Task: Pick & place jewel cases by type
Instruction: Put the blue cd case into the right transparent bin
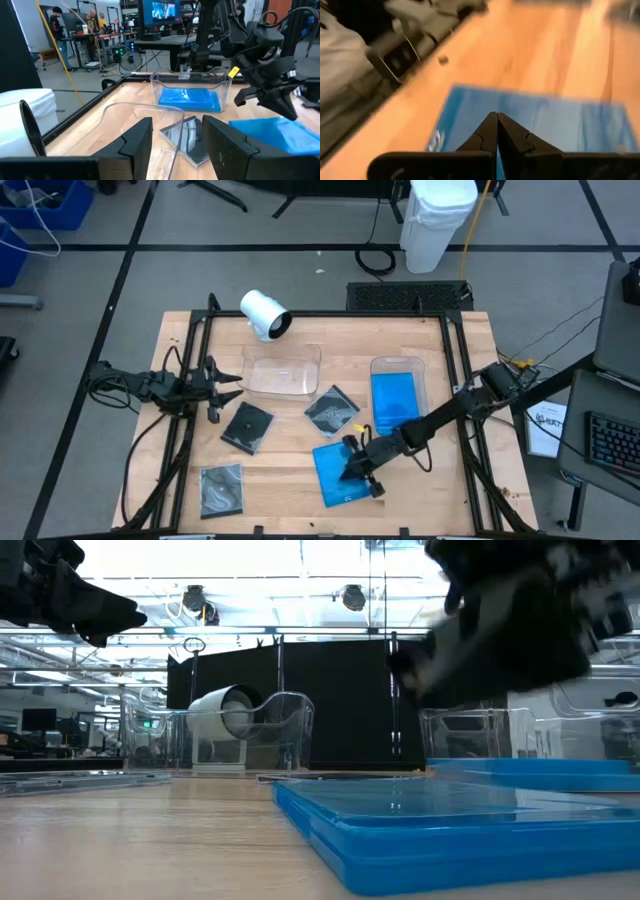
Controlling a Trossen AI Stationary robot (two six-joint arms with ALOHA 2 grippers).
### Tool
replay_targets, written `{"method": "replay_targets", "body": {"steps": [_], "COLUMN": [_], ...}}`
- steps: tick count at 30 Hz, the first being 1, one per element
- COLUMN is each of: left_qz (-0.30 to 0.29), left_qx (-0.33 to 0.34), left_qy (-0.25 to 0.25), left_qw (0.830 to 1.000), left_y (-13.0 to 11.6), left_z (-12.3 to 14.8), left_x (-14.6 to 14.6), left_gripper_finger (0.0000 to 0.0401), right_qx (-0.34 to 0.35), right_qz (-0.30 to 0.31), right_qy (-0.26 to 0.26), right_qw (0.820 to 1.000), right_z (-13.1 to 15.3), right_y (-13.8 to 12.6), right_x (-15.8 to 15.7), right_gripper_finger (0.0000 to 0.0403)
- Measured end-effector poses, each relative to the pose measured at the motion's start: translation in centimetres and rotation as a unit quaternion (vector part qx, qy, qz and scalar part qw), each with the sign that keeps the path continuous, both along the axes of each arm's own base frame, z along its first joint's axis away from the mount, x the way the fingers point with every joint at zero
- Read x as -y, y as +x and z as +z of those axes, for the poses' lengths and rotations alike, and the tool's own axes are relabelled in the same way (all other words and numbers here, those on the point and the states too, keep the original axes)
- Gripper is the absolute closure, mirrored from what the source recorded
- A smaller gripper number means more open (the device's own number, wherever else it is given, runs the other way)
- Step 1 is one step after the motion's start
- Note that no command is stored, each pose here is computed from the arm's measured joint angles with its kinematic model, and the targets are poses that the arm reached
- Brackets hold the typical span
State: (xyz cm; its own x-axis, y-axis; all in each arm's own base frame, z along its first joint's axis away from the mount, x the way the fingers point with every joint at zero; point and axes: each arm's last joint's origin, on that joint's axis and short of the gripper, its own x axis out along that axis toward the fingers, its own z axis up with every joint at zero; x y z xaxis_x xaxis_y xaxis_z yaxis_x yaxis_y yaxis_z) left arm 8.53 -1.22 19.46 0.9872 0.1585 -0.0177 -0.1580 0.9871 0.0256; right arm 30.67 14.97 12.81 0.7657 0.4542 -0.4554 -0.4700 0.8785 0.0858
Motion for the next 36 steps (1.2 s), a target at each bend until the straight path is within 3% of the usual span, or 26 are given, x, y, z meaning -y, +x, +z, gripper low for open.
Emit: {"method": "replay_targets", "body": {"steps": [5, 11, 15, 18, 20, 23, 28, 31, 36], "left_qz": [0.000, -0.003, -0.019, -0.084, -0.133, -0.130, -0.136, -0.156, -0.194], "left_qx": [0.027, 0.060, 0.049, 0.036, 0.014, -0.017, -0.070, -0.111, -0.219], "left_qy": [-0.060, -0.106, -0.115, -0.133, -0.137, -0.139, -0.108, -0.060, 0.040], "left_qw": [0.998, 0.993, 0.992, 0.987, 0.982, 0.982, 0.982, 0.980, 0.955], "left_y": [0.0, 0.0, 0.0, 0.4, 0.9, 2.3, 4.8, 7.2, 12.7], "left_z": [0.4, 0.9, 0.7, 0.4, -0.3, -1.7, -3.1, -2.9, -3.0], "left_x": [0.0, 0.0, 0.1, 0.6, 1.1, 1.8, 3.4, 5.2, 9.1], "left_gripper_finger": [0.0222, 0.0222, 0.0222, 0.0222, 0.0222, 0.0222, 0.0222, 0.0222, 0.0222], "right_qx": [0.091, 0.084, 0.086, 0.092, 0.094, 0.087, 0.067, 0.061, 0.059], "right_qz": [0.044, 0.052, -0.020, -0.080, -0.113, -0.142, -0.154, -0.153, -0.159], "right_qy": [0.000, -0.022, -0.088, -0.125, -0.130, -0.118, -0.108, -0.114, -0.103], "right_qw": [0.995, 0.995, 0.992, 0.985, 0.981, 0.979, 0.980, 0.980, 0.980], "right_z": [3.3, 6.6, 8.7, 10.1, 10.9, 11.4, 11.0, 10.6, 10.6], "right_y": [-0.4, -2.8, -5.4, -7.3, -8.3, -9.0, -9.1, -9.0, -9.0], "right_x": [-0.7, -1.3, -1.8, -1.8, -1.7, -1.5, -1.5, -1.6, -1.6], "right_gripper_finger": [0.0403, 0.0403, 0.0403, 0.0403, 0.0403, 0.0403, 0.0403, 0.0403, 0.0403]}}
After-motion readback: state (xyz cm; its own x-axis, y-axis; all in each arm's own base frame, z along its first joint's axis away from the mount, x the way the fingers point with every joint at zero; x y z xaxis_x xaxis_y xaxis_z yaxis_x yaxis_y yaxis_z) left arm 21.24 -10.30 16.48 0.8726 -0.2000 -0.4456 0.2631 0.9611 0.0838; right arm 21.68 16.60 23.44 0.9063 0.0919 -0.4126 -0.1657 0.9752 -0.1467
